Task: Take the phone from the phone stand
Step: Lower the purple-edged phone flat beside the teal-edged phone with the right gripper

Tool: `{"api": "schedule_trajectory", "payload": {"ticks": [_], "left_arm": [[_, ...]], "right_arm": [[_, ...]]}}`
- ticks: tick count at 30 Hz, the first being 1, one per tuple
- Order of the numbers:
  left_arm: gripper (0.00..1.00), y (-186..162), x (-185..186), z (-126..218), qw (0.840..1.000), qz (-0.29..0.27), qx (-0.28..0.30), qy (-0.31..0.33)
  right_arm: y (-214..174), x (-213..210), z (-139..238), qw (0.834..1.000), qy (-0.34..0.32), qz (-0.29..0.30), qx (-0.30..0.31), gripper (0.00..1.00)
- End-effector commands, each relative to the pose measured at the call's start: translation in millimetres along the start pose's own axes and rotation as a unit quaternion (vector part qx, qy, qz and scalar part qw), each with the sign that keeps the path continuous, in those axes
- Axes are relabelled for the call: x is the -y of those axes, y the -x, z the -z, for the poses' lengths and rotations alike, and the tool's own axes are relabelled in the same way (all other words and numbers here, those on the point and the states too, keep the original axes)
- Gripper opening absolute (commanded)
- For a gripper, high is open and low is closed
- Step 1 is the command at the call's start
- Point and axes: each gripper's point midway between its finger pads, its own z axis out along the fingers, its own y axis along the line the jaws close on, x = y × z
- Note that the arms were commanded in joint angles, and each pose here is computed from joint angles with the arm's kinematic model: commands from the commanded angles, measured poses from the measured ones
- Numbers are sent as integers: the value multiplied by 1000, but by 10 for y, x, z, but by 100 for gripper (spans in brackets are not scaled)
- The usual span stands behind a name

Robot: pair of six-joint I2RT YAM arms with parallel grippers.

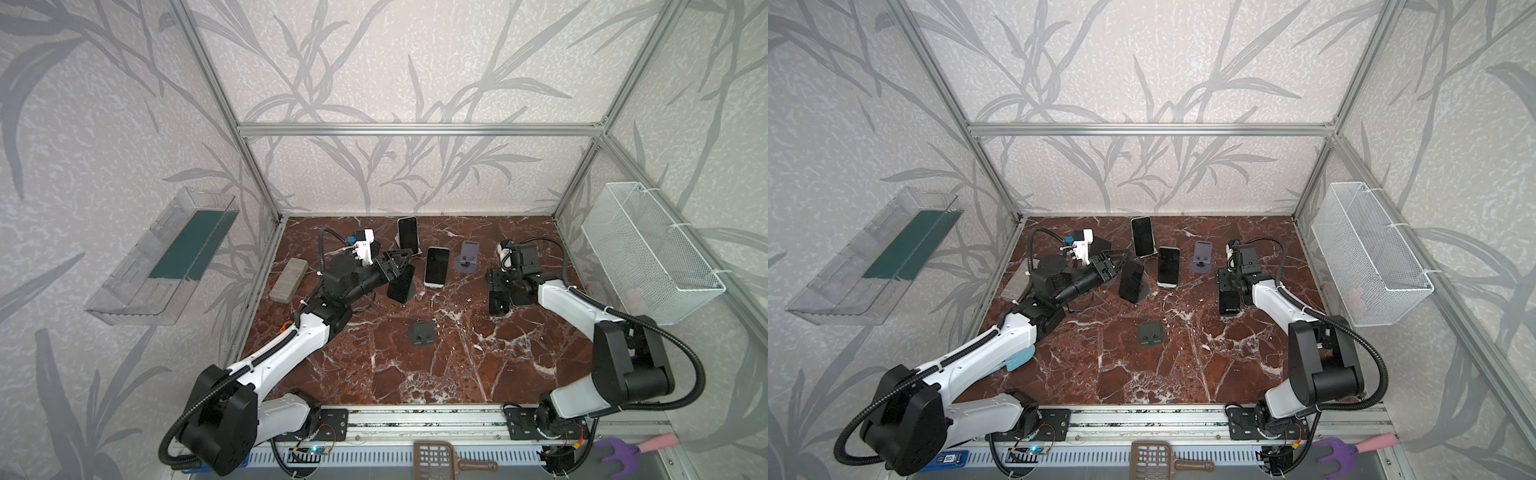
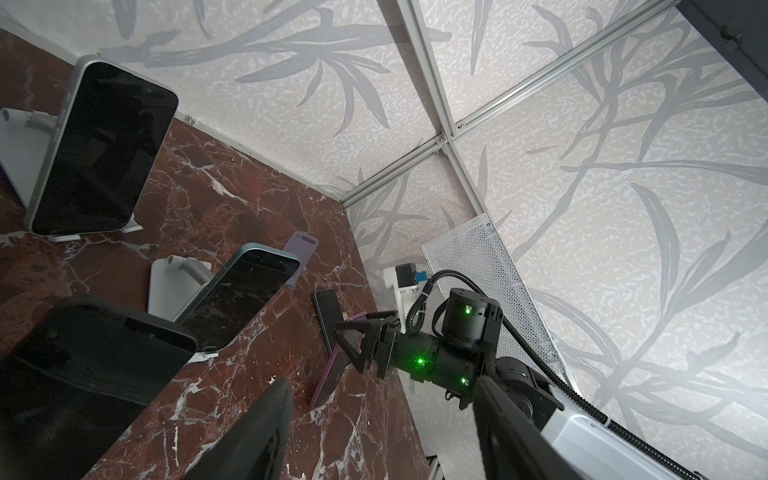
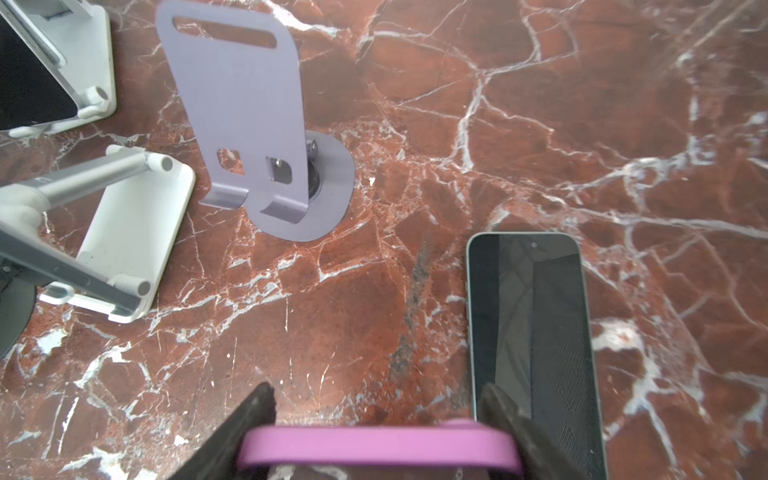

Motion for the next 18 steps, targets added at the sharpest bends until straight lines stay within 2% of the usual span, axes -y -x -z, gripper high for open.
{"api": "schedule_trajectory", "payload": {"ticks": [1,18], "left_arm": [[70,-2,62,-20,1000,-8,-3,-12],[70,-12,18,-37,1000,-9,-5,-4]], "right_arm": [[165,-82,-6,1000,29,6,8,65],[47,-32,-399,998,15,1,-57,66]]}}
